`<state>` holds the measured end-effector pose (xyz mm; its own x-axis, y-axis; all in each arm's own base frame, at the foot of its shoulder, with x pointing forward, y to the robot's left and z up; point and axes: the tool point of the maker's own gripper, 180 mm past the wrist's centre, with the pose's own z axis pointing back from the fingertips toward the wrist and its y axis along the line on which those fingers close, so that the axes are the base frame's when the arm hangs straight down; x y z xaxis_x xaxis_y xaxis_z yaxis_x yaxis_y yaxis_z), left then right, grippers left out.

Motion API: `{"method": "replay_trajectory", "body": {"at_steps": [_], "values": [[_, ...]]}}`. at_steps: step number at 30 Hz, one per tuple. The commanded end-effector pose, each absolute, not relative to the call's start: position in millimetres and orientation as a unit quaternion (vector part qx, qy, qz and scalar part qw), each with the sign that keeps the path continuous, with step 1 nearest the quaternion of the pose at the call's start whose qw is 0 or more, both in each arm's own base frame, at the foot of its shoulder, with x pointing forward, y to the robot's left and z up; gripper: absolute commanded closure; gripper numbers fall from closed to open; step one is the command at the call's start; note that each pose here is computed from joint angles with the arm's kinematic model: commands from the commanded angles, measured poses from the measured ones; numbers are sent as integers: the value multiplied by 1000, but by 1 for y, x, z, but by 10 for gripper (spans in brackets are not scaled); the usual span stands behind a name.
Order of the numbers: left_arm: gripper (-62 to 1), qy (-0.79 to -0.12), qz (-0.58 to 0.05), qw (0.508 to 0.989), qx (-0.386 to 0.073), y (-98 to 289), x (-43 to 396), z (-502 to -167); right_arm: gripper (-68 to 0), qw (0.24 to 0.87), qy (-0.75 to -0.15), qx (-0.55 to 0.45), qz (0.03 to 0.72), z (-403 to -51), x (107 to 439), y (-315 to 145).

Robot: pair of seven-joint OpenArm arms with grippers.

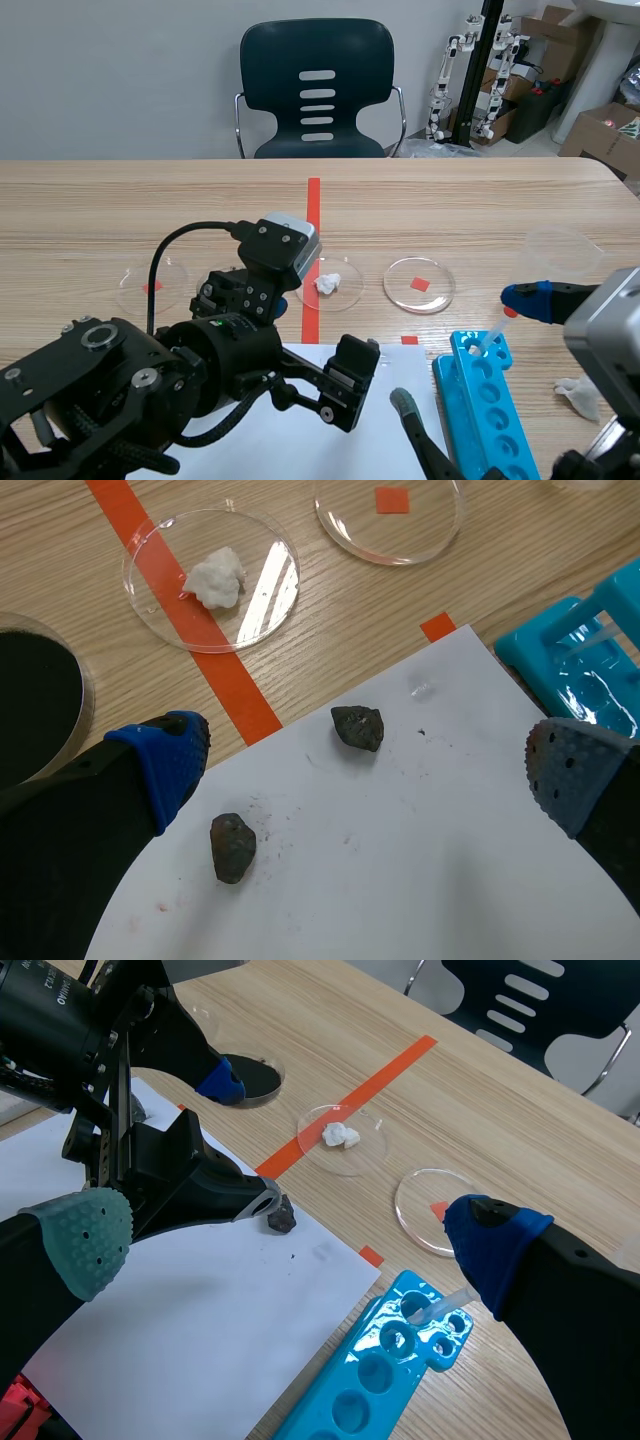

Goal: Return to the home posture

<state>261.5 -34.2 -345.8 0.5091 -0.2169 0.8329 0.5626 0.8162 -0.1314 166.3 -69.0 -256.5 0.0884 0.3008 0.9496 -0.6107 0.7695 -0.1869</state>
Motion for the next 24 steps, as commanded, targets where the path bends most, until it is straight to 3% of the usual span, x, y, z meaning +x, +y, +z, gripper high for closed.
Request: {"method": "replay_trajectory", "body": {"at_steps": [1, 24], "values": [[-623, -447, -227, 841, -203, -38, 263, -341, -679, 717, -609, 129, 315, -249, 170, -70], [-623, -456, -221, 837, -205, -34, 258, -343, -679, 717, -609, 129, 315, -249, 170, -70]]}}
